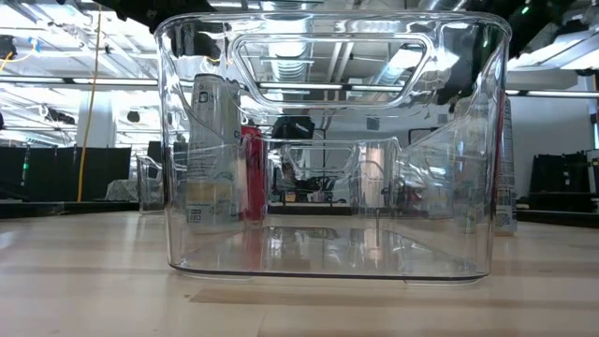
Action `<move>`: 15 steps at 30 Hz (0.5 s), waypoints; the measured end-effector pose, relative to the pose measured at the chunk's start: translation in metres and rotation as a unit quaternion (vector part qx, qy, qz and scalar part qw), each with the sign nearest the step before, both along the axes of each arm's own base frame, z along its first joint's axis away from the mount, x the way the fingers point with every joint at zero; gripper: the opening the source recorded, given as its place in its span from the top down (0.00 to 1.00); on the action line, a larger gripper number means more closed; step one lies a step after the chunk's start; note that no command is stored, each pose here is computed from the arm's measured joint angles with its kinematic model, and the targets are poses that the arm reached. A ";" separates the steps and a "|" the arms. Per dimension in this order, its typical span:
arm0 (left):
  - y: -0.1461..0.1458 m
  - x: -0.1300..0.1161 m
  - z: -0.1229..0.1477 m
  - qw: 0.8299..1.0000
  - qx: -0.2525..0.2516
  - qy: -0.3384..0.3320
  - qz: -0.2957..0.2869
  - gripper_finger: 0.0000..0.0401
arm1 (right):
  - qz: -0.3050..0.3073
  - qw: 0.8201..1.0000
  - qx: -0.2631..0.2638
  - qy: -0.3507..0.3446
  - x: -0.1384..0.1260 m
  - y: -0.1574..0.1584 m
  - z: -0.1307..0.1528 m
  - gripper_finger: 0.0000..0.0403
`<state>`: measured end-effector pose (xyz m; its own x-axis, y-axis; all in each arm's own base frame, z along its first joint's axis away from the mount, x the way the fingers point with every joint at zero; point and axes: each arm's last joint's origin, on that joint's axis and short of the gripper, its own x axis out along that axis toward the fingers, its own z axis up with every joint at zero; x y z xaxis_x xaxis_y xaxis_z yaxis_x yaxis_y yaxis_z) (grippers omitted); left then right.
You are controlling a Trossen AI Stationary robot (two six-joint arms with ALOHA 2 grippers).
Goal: Sort soda cans
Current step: Put the white-yellow soda can into the top right transparent bin
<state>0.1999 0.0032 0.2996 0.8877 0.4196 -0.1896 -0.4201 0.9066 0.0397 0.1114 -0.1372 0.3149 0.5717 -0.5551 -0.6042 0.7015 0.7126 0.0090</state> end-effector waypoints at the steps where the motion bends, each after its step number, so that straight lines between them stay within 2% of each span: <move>1: 0.001 0.000 0.000 1.000 0.002 0.000 0.016 0.16 | 0.014 1.000 0.004 -0.003 0.001 0.009 0.002 0.15; 5: 0.003 -0.002 -0.003 0.998 0.013 0.018 0.060 0.16 | 0.086 0.995 0.017 -0.040 0.011 0.042 0.009 0.15; 8: 0.003 -0.003 -0.004 0.998 0.005 0.019 0.064 0.16 | 0.151 0.986 0.032 -0.062 0.019 0.068 0.013 0.15; 15: -0.001 -0.002 -0.002 0.999 0.002 0.003 0.053 0.16 | 0.220 0.973 0.053 -0.034 0.028 0.108 0.009 0.15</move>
<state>0.1978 0.0018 0.2980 0.8374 0.5110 -0.1939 -0.5126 0.8574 0.0456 0.1391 -0.0291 0.3235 0.7812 -0.1838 -0.5966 0.3230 0.9368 0.1344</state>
